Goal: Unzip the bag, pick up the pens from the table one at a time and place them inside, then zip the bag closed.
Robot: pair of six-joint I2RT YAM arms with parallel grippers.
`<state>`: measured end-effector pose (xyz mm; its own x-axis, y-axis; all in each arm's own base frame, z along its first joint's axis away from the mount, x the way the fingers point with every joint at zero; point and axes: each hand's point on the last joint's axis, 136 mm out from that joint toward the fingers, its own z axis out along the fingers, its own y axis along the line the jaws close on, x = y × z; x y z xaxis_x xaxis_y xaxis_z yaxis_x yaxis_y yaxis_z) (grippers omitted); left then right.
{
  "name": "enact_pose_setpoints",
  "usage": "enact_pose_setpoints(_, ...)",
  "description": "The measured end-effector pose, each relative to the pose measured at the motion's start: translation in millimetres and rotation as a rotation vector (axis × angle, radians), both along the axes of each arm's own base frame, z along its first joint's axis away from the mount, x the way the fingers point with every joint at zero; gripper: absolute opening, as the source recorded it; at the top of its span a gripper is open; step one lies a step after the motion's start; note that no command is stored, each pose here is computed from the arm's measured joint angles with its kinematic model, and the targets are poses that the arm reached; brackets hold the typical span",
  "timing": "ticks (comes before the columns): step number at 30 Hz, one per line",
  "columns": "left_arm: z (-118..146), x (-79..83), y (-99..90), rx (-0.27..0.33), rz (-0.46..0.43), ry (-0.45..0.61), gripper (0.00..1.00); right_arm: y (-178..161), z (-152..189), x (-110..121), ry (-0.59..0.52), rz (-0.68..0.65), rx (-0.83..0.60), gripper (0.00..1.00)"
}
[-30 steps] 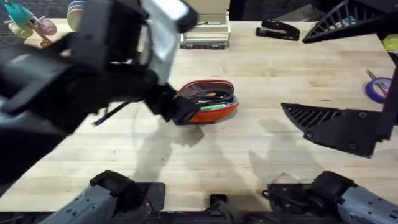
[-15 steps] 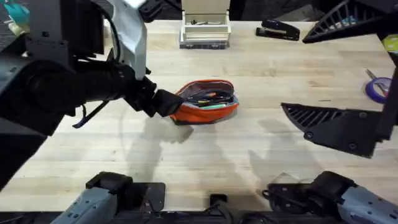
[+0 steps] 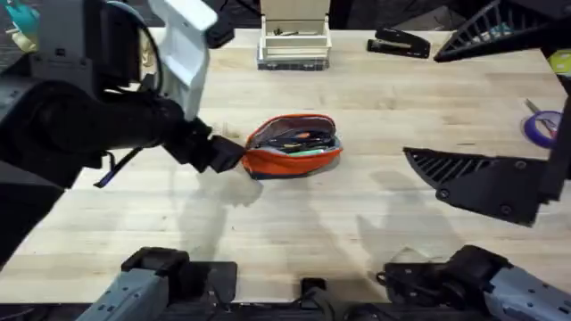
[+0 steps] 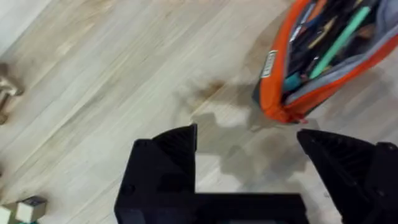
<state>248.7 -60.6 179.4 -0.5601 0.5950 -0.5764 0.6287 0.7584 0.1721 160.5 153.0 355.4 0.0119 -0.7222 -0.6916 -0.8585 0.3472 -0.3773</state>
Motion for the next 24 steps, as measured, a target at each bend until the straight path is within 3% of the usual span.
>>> enact_pose_setpoints(5,0,1.0,23.3,-0.006,0.005,-0.01,0.992,0,0,0,0.0,0.0,0.0,0.996)
enact_pose_setpoints(10,-6,-1.6,39.0,-0.051,-0.07,-0.005,0.992,0,0,0,0.0,0.0,0.0,0.997)
enact_pose_setpoints(24,-45,-3.6,43.8,-0.261,-0.379,0.013,0.992,0,0,0,0.0,0.0,0.001,0.997)
